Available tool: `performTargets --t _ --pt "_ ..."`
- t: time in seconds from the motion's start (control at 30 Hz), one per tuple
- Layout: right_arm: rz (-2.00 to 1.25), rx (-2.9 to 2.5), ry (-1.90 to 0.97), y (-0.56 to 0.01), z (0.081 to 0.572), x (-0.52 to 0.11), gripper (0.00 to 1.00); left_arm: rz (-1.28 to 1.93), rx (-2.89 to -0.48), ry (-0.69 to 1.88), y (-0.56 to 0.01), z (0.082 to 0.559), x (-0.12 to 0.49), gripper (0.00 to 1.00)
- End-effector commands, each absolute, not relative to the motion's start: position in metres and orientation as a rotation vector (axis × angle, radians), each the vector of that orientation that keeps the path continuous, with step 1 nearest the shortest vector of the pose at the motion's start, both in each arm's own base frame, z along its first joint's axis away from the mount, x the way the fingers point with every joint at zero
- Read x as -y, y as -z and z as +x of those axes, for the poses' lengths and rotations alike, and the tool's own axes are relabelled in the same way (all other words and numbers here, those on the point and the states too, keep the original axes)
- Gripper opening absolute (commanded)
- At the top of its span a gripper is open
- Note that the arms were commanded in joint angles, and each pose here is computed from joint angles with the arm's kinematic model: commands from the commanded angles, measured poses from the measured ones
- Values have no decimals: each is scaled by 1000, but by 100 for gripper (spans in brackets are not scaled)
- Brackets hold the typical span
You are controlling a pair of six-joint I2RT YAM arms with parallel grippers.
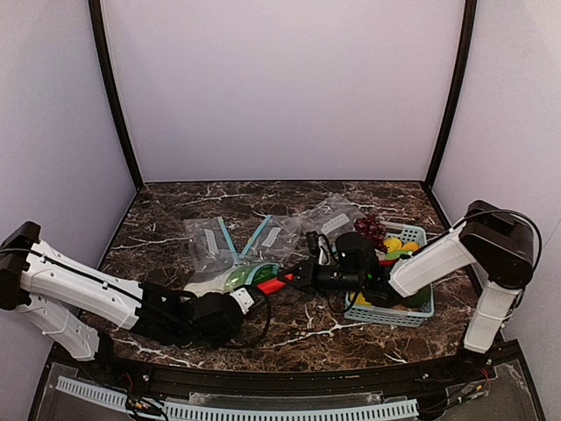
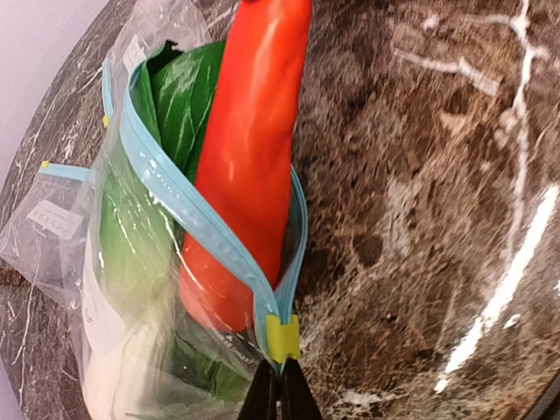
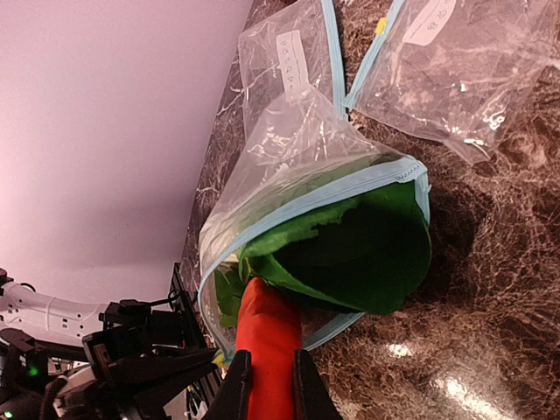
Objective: Place the food in the zip-top bag and seal the zipper
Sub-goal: Hold the zipper food storage bag at the center of the board.
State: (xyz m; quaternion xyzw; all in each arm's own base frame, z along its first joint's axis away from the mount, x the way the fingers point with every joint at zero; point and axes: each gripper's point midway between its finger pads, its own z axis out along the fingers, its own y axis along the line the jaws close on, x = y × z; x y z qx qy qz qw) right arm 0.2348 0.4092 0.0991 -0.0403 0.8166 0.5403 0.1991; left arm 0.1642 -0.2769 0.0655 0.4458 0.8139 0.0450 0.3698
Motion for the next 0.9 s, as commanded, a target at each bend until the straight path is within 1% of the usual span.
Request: performTargets --t 0.0,0.1,0.33,0.47,0.6,0.87 --pt "-116 -2323 -1420 -111 245 -405 4 1060 -2076 139 -112 166 305 1" --pt "-152 -2358 -1402 -113 244 -407 4 1045 -2100 219 -115 168 309 1" --pt "-268 -2379 -1366 -119 244 -419 2 924 -2089 455 -142 179 321 1" --pt "-289 -2380 -1407 -117 243 -426 1 860 -2054 570 -159 186 327 1" --pt "-308 -2416 -1486 -110 237 -438 1 818 -2026 633 -168 191 333 1" --pt "-284 -2466 -1574 -99 231 -447 1 780 -2012 711 -167 193 333 1"
